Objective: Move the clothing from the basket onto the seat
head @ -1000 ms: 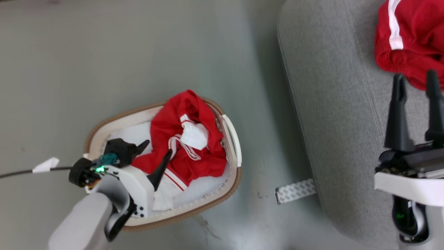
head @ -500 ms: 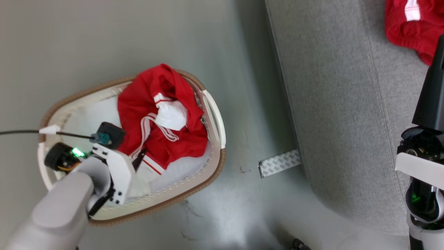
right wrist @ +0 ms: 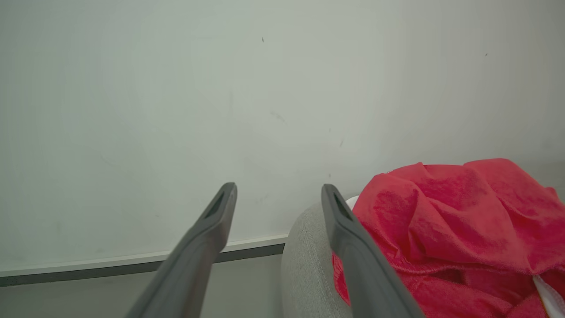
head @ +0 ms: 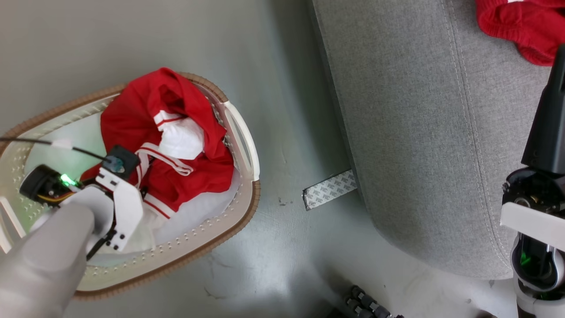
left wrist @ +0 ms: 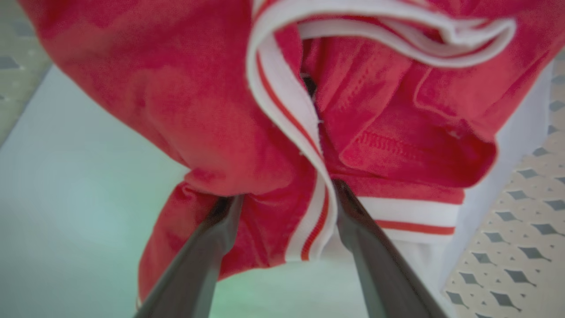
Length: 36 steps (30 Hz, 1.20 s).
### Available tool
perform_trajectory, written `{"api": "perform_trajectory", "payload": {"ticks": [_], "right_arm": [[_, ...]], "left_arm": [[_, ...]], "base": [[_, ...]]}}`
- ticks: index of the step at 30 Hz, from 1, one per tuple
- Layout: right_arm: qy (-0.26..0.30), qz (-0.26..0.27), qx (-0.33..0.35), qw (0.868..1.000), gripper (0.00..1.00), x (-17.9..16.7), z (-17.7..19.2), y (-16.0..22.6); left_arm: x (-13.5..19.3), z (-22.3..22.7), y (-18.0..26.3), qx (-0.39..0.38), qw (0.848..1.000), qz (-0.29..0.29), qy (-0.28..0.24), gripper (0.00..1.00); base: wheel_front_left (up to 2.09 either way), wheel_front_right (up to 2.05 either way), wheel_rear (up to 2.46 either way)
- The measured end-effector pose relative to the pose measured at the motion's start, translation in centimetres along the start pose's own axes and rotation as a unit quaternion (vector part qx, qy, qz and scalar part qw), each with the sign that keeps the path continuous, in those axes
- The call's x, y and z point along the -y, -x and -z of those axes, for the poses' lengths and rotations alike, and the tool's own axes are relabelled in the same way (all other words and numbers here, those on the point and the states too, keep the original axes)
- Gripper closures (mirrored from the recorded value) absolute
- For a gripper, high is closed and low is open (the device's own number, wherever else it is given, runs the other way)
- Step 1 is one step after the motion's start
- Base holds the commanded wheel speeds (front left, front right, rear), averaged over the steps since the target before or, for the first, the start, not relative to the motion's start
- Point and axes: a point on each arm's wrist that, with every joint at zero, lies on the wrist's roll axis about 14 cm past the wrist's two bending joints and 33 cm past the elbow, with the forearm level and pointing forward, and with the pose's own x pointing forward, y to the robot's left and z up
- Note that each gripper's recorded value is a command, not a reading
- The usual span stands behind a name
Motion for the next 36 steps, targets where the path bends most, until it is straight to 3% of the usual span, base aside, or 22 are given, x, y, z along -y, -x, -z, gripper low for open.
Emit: {"api": "perform_trajectory", "payload": {"ticks": [5,8,19,24,36], "right_arm": [[0.002,0.008,-0.008,1.0,0.0,0.4,0.3,0.7],[0.002,0.01,-0.011,1.0,0.0,0.5,0.3,0.9],[0.001,0.004,0.002,1.0,0.0,0.1,-0.9,0.7],[0.015,0.002,0.021,1.0,0.0,0.1,-2.6,0.8],[-0.012,-0.012,0.068,0.998,0.0,-1.4,-7.1,2.6]], "left_arm": [[-0.7,0.7,-0.3,-0.029,0.999,-0.013,-0.026,0.0],[-0.9,0.8,-0.3,-0.033,0.999,-0.016,-0.022,1.0],[-0.7,-1.9,0.5,0.025,1.0,-0.017,0.003,1.0],[1.9,-5.4,2.5,0.091,0.995,0.0,0.028,1.0],[6.0,-14.9,14.6,0.298,0.954,-0.009,0.026,1.0]], "base": [[0.01,0.01,0.01],[0.03,0.03,0.03],[0.0,0.0,0.0],[0.0,0.0,0.0],[0.0,0.0,0.0]]}}
